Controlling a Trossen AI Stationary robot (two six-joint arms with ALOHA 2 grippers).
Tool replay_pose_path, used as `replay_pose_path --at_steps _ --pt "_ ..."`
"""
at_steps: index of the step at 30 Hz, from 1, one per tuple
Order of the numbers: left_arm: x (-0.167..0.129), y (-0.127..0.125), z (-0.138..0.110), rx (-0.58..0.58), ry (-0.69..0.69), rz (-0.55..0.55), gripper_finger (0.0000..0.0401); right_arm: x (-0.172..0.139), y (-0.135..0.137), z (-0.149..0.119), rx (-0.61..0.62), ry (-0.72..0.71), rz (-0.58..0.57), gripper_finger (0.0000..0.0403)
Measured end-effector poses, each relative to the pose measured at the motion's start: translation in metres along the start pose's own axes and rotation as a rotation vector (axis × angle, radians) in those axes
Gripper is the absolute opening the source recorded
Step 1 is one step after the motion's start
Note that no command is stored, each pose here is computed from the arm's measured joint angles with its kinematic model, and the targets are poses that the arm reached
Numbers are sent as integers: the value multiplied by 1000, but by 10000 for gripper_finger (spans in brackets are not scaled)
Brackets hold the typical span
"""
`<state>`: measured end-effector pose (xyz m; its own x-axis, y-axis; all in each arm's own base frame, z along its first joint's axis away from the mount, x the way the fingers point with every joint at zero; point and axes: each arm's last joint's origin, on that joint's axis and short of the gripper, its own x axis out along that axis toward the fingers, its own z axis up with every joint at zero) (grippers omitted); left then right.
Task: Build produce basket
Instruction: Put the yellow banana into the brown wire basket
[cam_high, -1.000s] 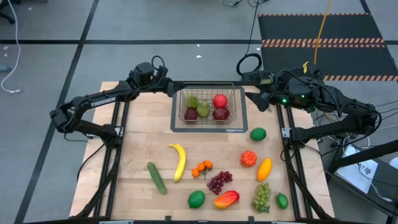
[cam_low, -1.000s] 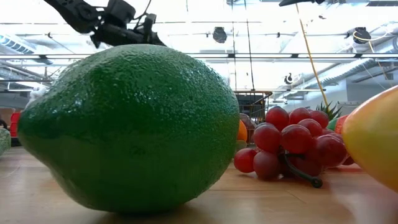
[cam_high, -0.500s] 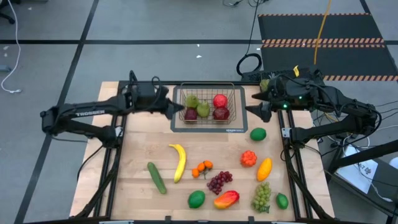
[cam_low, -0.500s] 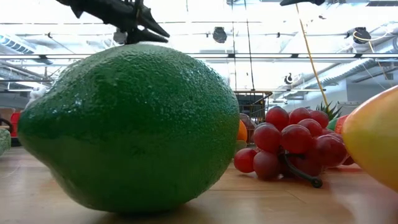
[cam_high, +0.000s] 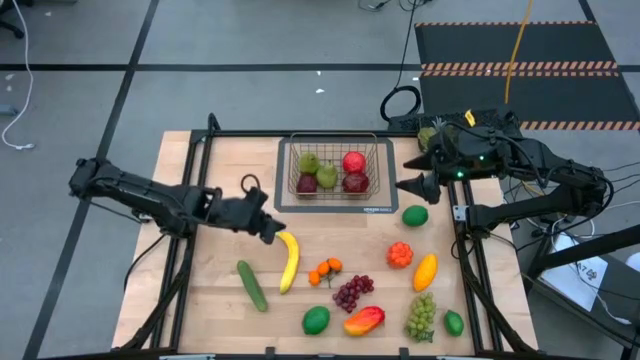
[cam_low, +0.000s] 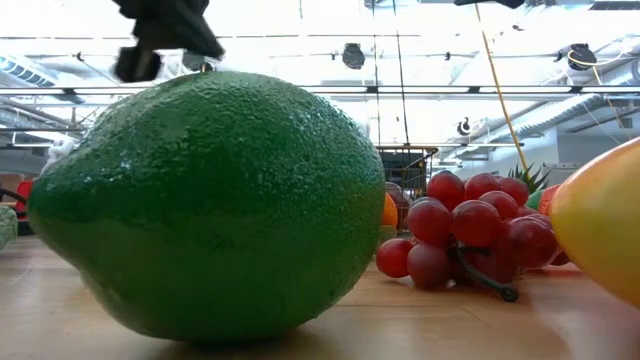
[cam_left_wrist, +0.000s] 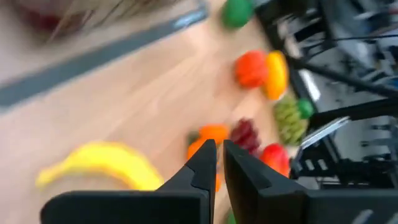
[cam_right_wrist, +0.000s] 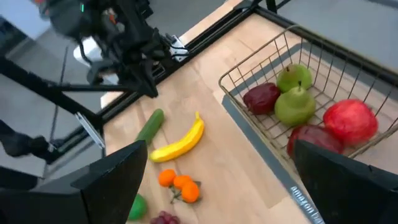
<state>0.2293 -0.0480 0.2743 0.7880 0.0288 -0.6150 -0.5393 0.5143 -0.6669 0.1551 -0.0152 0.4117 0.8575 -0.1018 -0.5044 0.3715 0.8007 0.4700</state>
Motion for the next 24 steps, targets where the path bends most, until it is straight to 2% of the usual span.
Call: replay_pose_path --at_steps 3,8,13,18,24 --pt "1 7 -10 -17 55 86 31 0 1 -1 74 2 5 395" --pt "4 8 -17 -27 95 118 63 0 5 5 241 -49 50 395" --pt "14 6 -25 -129 152 132 142 4 13 16 348 -137 135 395" --pt "30 -1 -37 -290 168 108 237 17 17 23 398 -169 143 395" --pt "43 -11 -55 -277 213 55 329 44 22 28 426 -163 140 395"
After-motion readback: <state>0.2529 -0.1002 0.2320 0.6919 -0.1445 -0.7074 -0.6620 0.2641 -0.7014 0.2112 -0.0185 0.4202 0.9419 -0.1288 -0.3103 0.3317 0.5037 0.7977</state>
